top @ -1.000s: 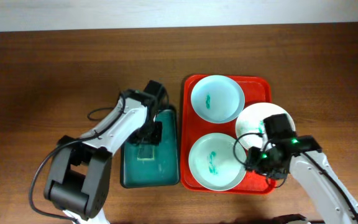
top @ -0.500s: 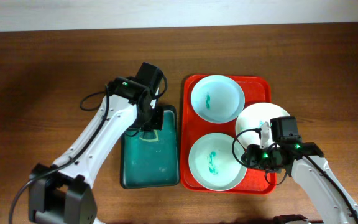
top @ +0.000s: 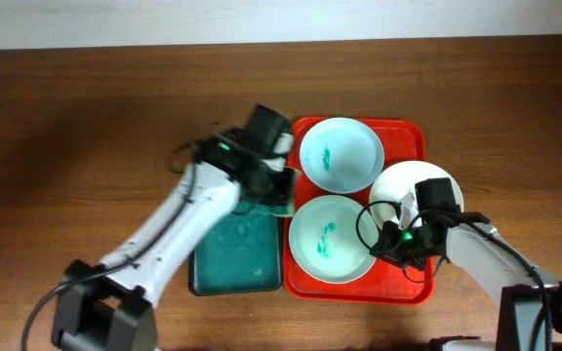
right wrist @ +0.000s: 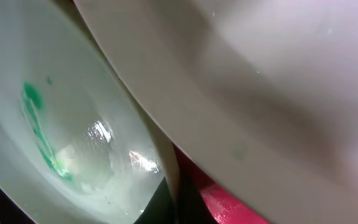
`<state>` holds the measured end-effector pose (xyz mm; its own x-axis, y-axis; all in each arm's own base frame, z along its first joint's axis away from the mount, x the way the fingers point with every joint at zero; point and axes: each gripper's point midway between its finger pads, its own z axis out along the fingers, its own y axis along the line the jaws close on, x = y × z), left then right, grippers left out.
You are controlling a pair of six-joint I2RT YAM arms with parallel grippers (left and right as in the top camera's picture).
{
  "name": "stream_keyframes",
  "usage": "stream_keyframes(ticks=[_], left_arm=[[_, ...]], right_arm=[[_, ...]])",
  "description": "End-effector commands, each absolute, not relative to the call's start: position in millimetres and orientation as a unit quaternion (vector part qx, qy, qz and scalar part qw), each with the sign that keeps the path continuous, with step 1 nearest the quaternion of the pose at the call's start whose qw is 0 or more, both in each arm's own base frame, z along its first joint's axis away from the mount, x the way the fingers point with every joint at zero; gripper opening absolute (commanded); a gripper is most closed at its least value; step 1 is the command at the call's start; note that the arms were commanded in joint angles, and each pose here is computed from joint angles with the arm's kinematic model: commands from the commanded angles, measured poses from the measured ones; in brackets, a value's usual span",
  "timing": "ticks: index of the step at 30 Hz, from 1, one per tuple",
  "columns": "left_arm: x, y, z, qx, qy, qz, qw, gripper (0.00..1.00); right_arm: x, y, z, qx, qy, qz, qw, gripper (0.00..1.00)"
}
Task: Clean dirty plates on tray and stack at the side
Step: 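Scrub the lower plate with the sponge in the left gripper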
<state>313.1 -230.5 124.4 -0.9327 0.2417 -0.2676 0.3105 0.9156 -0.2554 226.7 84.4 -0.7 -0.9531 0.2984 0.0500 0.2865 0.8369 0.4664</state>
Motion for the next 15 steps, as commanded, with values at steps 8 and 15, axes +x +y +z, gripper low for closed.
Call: stream_keyframes(ticks=[8,15], left_arm=[[257,-332,20,0.200,0.956,-0.212,0.028,0.00],[254,-298,-24,0.166,0.975,-0.146,-0.035,0.00]], right_arm=[[210,77,-15,0.171,0.962,0.214,-0.020,0.05],[208,77,-16,0.172,0.961,0.213,-0.025,0.05]])
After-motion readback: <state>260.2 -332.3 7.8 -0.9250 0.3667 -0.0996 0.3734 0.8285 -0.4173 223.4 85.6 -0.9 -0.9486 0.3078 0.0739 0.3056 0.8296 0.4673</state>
